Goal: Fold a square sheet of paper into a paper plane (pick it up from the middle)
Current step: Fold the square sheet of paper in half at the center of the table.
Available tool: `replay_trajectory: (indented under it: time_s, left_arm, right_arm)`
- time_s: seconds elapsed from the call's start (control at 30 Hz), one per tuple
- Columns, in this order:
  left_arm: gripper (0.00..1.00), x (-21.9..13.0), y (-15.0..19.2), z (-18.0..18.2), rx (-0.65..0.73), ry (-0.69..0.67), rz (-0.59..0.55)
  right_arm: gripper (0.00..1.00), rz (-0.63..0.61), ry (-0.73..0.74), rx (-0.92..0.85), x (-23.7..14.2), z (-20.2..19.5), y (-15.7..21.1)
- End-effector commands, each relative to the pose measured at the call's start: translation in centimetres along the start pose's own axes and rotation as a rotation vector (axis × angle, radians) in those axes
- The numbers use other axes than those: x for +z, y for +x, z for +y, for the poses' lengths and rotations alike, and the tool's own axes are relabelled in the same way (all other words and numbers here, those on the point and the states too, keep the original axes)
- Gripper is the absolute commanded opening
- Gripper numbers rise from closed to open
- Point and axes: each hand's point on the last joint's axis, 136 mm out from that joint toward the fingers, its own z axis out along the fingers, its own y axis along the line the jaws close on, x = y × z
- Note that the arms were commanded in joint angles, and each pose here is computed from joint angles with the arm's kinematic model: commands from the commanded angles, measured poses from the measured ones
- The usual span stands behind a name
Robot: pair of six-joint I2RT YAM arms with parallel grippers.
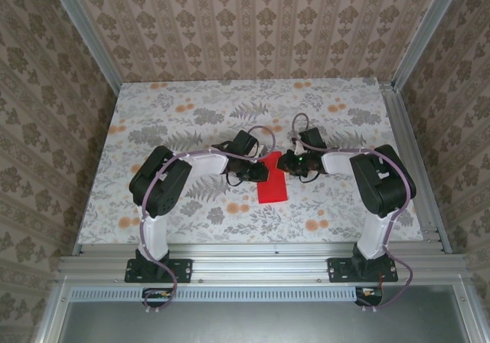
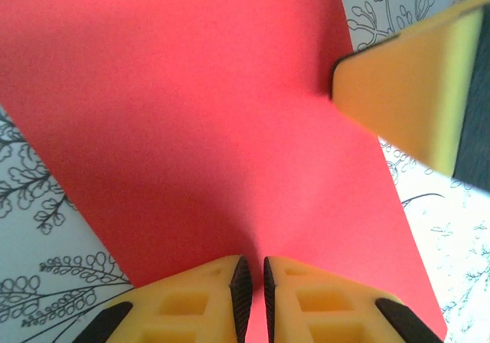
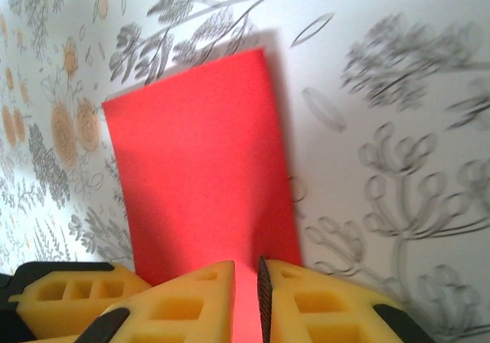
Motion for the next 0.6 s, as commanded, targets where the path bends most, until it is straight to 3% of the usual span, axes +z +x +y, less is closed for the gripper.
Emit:
replay_trajectory:
  time_s: [0.0,0.3,0.57]
  left_arm:
    - [0.19,1.4,7.5,6.9,-0.075,-0.241,0.231]
    - [0.19,1.4,7.3,6.8,-0.075,-0.237,0.226]
    - [0.19,1.3,7.4,6.6,-0.07,-0.229,0.23]
  right_arm:
    - [0.21,-0.082,0.121,0.001,-1.5,-3.3,-2.3]
    - [0.22,-0.081,-0.032,-0.052,-2.4,2.9,-2.6]
    - [0.22,-0.073,-0.014,-0.06,0.1,3.4,-3.0]
